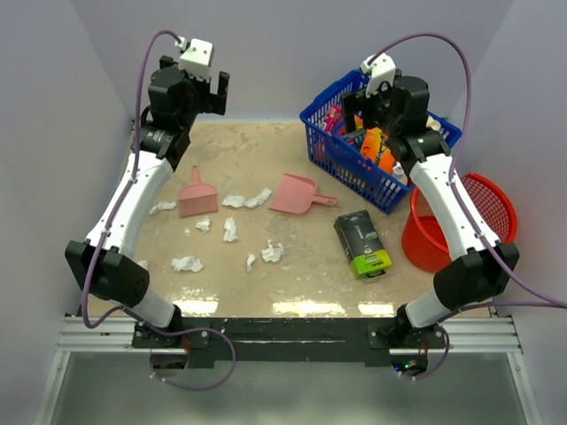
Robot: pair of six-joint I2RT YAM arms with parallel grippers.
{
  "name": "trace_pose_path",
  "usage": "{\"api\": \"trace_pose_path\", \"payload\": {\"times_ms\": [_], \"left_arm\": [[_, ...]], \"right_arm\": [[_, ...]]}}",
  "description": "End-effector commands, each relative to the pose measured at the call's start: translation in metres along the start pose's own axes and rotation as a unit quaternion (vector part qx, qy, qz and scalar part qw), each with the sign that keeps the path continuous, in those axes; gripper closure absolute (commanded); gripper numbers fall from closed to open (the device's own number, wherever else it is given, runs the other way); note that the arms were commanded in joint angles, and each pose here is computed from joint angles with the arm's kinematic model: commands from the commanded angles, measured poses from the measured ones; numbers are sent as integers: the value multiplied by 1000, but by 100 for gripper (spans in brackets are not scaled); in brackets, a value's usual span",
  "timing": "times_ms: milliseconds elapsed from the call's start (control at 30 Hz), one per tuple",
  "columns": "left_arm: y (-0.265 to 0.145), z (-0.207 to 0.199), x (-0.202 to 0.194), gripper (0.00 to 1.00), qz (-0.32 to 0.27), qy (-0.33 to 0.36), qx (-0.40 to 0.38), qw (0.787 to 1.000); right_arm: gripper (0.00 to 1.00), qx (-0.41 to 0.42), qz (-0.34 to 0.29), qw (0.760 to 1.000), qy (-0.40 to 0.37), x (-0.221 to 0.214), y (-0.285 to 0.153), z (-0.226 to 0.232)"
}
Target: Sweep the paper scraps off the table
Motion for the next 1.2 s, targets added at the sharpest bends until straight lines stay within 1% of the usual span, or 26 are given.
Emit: {"api": "trace_pose_path", "payload": {"times_ms": [0, 100, 167, 233, 267, 367, 400, 467, 500, 533, 600, 633, 667, 700, 767, 800, 900, 967, 1000, 1033, 1133, 1167], "left_arm": [[-12, -5, -12, 0, -7, 26, -47, 999], [-23, -6, -35, 0, 19, 42, -51, 998], [-30, -6, -52, 0, 47, 71, -65, 994], [-36, -9, -65, 2, 72, 82, -85, 990], [-38, -9, -67, 3, 78, 79, -87, 990], [-42, -17, -74, 2, 90, 62, -133, 985], [-44, -22, -74, 1, 85, 58, -165, 981], [-48, -28, -79, 0, 100, 50, -200, 974], [-50, -32, -80, 0, 104, 43, -229, 967], [-54, -34, -80, 0, 120, 35, -243, 962], [-61, -38, -78, 1, 136, 9, -268, 954], [-67, -39, -82, 1, 146, 4, -274, 951], [-70, -39, -83, 1, 142, 12, -278, 950], [-76, -35, -81, 1, 134, 24, -269, 954], [-76, -30, -85, 1, 144, 45, -241, 959], [-73, -23, -88, 2, 159, 56, -198, 965], [-66, -7, -87, 4, 190, 63, -121, 972], [-65, 4, -99, 8, 230, 55, -96, 967], [-59, 6, -109, 20, 253, 52, -97, 961], [-59, 15, -120, 25, 285, 46, -96, 953], [-42, 29, -153, 28, 352, -8, -91, 932], [-37, 31, -158, 27, 358, -24, -88, 929]], "right_arm": [[2, 39, -17, 999, -25, 15, -10, 6], [2, 94, -7, 994, -52, 10, -15, 14], [2, 154, -14, 984, -89, 5, -21, 25], [2, 172, -10, 979, -112, -4, -26, 34], [2, 186, -10, 973, -139, -7, -27, 43], [2, 211, 8, 961, -176, -18, -27, 61], [2, 215, 17, 959, -185, -22, -26, 65], [2, 233, 32, 949, -209, -29, -22, 78], [2, 241, 49, 946, -211, -36, -21, 81], [2, 244, 54, 945, -210, -37, -19, 83], [2, 251, 71, 948, -183, -43, -16, 88], [2, 257, 72, 949, -168, -43, -15, 90], [2, 262, 78, 950, -147, -45, -16, 93], [2, 269, 77, 950, -140, -45, -18, 95], [2, 276, 83, 950, -121, -51, -19, 99], [2, 275, 81, 951, -117, -52, -18, 101], [3, 274, 90, 952, -108, -59, -18, 103], [4, 267, 95, 954, -100, -62, -21, 103], [3, 258, 98, 956, -98, -62, -20, 102], [4, 251, 101, 958, -95, -62, -20, 102], [4, 233, 107, 963, -83, -63, -22, 100], [3, 233, 105, 963, -83, -61, -25, 99]]}}
Point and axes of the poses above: each gripper's point midway between its finger pads, its own y axis out along the fingers, its own z axis along the line the jaws close on, x = y × z, the point moved 10 cm from there along -y, back along the fingers
